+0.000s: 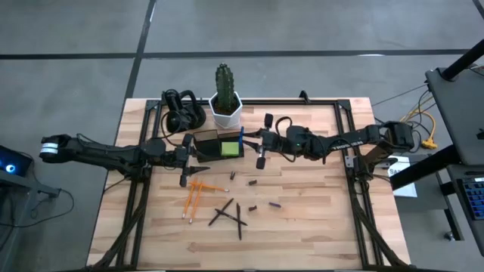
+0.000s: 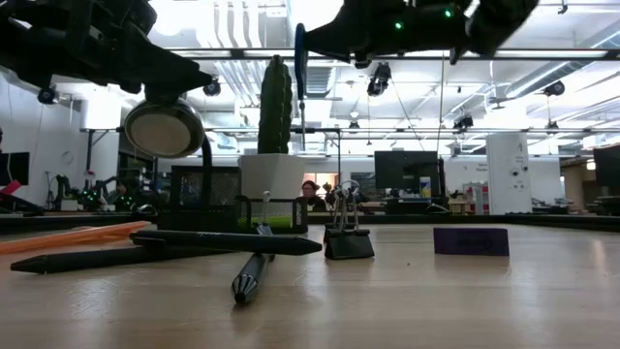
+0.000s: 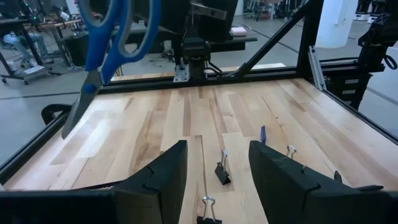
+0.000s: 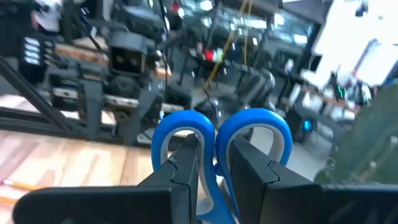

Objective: Pick and place office supplies into organizer
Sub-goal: Put the blue scissors into the black desk organizer

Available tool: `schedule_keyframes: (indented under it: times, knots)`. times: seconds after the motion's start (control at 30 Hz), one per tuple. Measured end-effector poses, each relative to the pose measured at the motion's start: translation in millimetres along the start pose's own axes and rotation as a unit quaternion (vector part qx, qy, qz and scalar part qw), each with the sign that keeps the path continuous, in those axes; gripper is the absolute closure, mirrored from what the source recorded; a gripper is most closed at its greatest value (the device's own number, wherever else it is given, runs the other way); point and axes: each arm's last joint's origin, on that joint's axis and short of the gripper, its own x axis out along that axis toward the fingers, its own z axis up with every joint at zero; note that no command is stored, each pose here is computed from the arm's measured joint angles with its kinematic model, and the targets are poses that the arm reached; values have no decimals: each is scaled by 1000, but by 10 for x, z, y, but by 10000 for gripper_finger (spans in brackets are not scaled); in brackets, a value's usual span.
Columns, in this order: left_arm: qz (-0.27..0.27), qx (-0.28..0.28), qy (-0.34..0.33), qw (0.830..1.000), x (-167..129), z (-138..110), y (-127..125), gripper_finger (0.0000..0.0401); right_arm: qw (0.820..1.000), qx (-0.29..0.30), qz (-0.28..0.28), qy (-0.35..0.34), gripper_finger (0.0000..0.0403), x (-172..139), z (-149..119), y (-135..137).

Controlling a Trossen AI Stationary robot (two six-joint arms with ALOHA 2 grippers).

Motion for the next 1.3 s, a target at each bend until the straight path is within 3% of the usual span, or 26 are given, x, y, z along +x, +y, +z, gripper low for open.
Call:
schedule_keyframes:
  times: [0.33,0.8,1.1,1.3]
  knots:
    - [9,1,0,1000,0,1,5,244,993,9,37,-115,349,-251,-168,-83]
    - [34,1,1,999,-1,1,19,244,990,11,78,-121,349,-274,-249,-150]
    - [138,1,1,990,-95,34,77,244,989,18,82,-123,349,-261,-246,-221]
    - [146,2,23,989,-218,17,76,244,989,22,80,-121,349,-256,-252,-250]
